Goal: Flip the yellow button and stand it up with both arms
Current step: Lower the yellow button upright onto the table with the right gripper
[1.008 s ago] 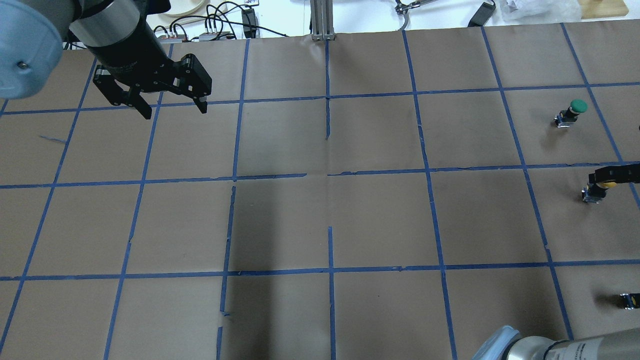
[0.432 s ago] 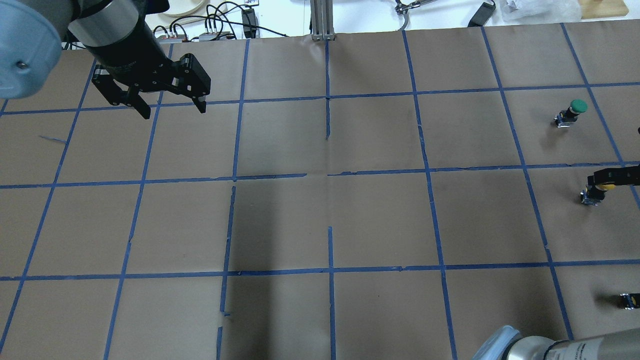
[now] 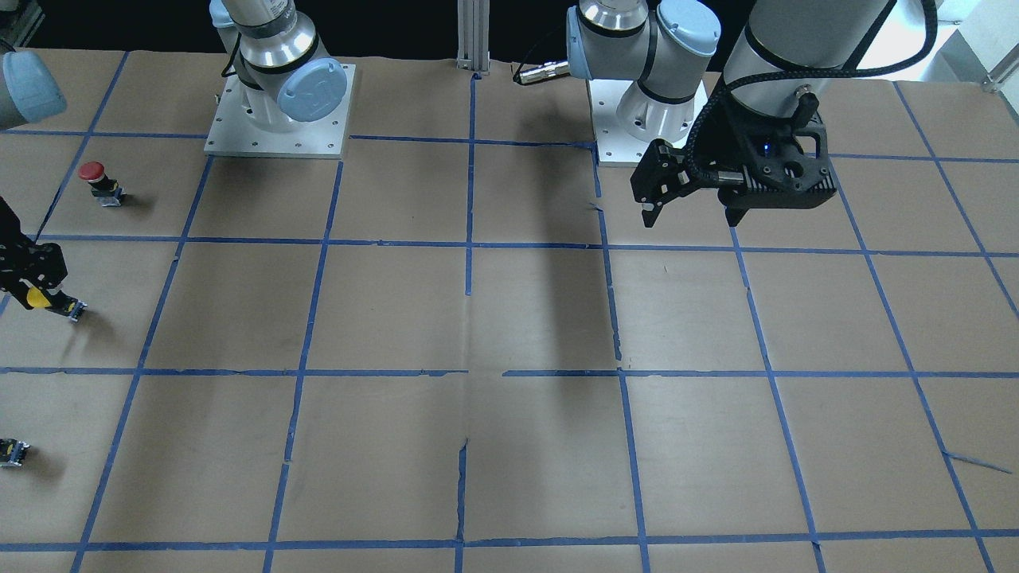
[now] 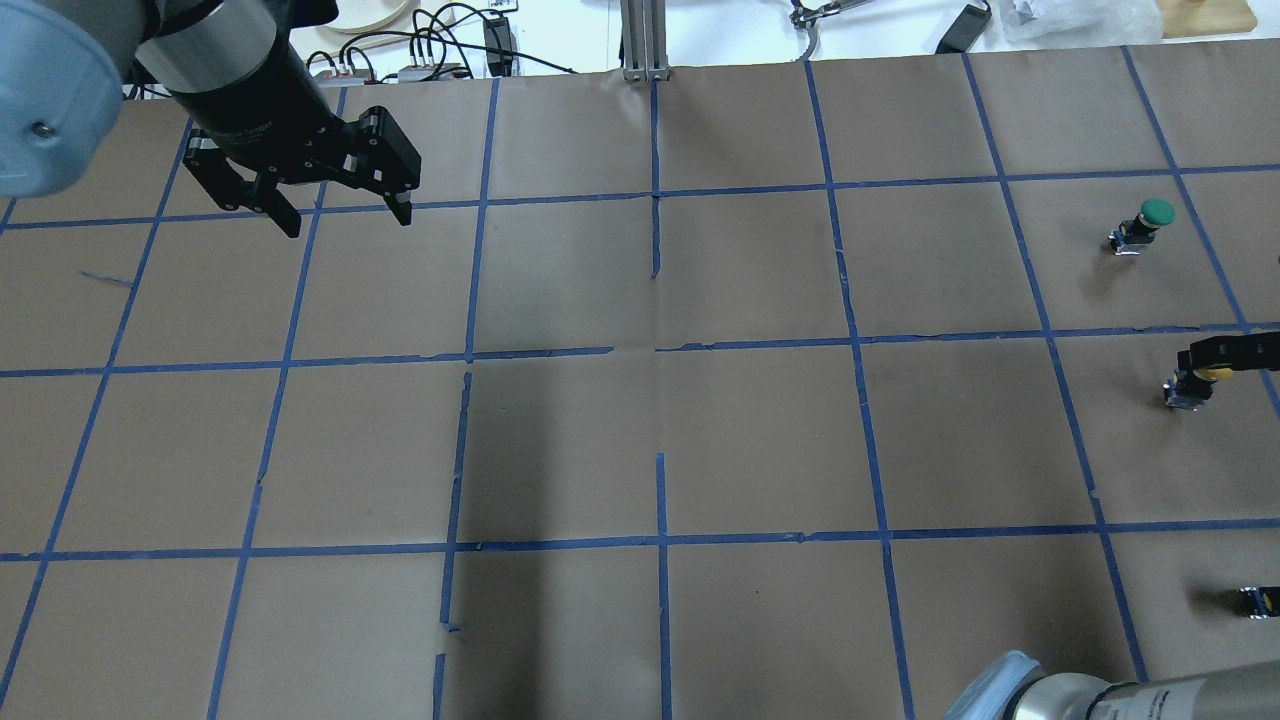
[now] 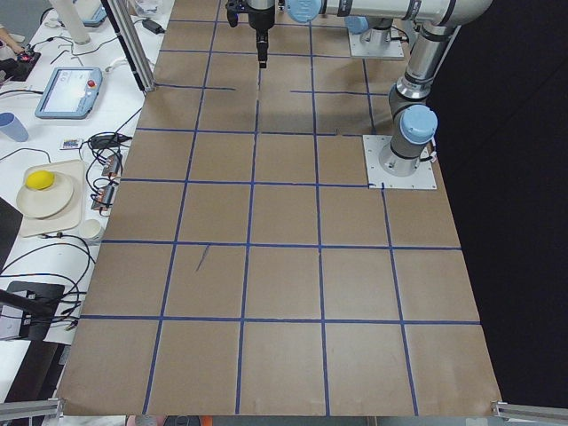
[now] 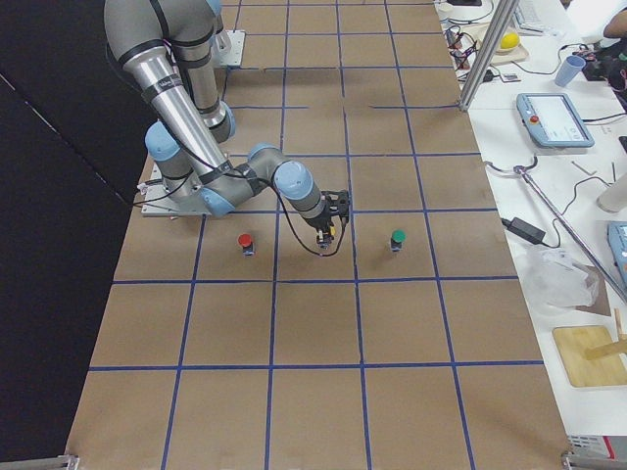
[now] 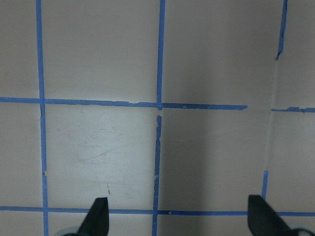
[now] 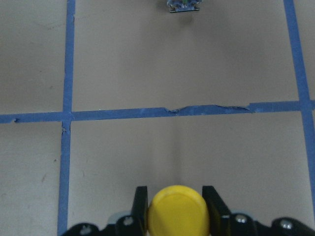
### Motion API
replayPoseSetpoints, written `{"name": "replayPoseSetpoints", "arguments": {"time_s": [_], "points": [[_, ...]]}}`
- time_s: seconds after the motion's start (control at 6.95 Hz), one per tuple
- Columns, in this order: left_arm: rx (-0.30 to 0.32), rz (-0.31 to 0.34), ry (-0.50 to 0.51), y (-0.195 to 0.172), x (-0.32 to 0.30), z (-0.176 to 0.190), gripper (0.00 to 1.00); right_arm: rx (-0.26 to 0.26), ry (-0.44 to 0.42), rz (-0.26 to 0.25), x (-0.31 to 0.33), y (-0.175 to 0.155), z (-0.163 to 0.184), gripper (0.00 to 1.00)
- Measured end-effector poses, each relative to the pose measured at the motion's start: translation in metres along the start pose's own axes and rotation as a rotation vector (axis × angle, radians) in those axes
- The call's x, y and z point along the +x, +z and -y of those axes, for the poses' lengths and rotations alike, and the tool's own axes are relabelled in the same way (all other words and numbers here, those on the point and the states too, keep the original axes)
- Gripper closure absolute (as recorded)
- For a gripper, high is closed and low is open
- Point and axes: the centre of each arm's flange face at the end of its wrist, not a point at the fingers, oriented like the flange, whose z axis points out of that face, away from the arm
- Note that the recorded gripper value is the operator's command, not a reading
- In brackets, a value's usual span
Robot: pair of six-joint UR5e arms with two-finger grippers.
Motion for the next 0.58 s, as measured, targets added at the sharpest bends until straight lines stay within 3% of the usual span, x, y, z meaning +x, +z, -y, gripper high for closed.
{"name": "replayPoseSetpoints", "arguments": {"time_s": [0.29,0.58], "points": [[0.0,0.0,0.0,0.0,0.0002,0.0,0.0,0.001,0.009,-0.003,0.003,-0.0014,-0.0016,0.28],[-0.002,-0.001,0.0,0.001,0.0003,0.0006,0.0,-0.011,0.021,0.008,0.004,-0.0008,-0.004,0.01]]}}
